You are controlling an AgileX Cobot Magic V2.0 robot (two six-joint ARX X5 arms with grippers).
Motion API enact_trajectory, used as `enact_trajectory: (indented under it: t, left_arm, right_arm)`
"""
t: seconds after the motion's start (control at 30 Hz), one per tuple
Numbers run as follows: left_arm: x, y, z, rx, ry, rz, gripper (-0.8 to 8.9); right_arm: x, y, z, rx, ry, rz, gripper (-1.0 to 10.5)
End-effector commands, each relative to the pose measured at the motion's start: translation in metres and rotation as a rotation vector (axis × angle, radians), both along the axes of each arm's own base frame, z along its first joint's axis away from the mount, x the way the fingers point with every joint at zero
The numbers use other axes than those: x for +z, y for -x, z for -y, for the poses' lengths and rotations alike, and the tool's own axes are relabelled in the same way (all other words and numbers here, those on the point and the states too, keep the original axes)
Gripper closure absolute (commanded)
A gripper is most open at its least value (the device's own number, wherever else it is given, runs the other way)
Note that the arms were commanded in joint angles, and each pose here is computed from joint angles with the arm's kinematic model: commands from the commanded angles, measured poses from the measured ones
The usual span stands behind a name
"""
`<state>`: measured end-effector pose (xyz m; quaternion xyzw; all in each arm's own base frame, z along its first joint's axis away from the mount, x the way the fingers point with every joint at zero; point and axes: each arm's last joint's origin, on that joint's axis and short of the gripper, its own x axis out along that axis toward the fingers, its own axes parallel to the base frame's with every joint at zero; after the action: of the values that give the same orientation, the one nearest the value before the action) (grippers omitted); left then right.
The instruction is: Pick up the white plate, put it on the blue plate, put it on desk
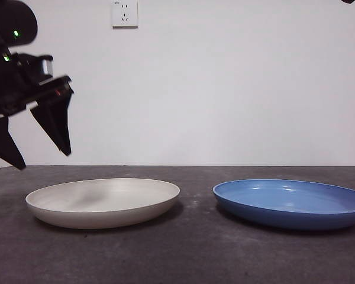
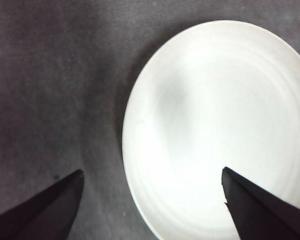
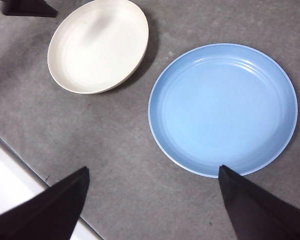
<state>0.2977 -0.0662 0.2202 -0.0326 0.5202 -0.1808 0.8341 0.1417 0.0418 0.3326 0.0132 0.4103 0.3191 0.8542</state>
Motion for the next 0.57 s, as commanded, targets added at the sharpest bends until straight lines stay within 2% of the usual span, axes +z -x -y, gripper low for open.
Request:
enact_trajectory:
  t: [0.03, 0.57]
  left_arm:
    - [-0.006, -0.011, 0.003, -0.003, -0.006, 0.000, 3.77]
    - [-0.041, -0.027, 0.006, -0.003, -0.020, -0.068, 3.88]
  right_arm:
    - [0.005, -0.001, -0.001, 0.006, -0.005, 0.022, 5.3]
    - [0.005, -0.001, -0.001, 0.006, -0.005, 0.022, 5.3]
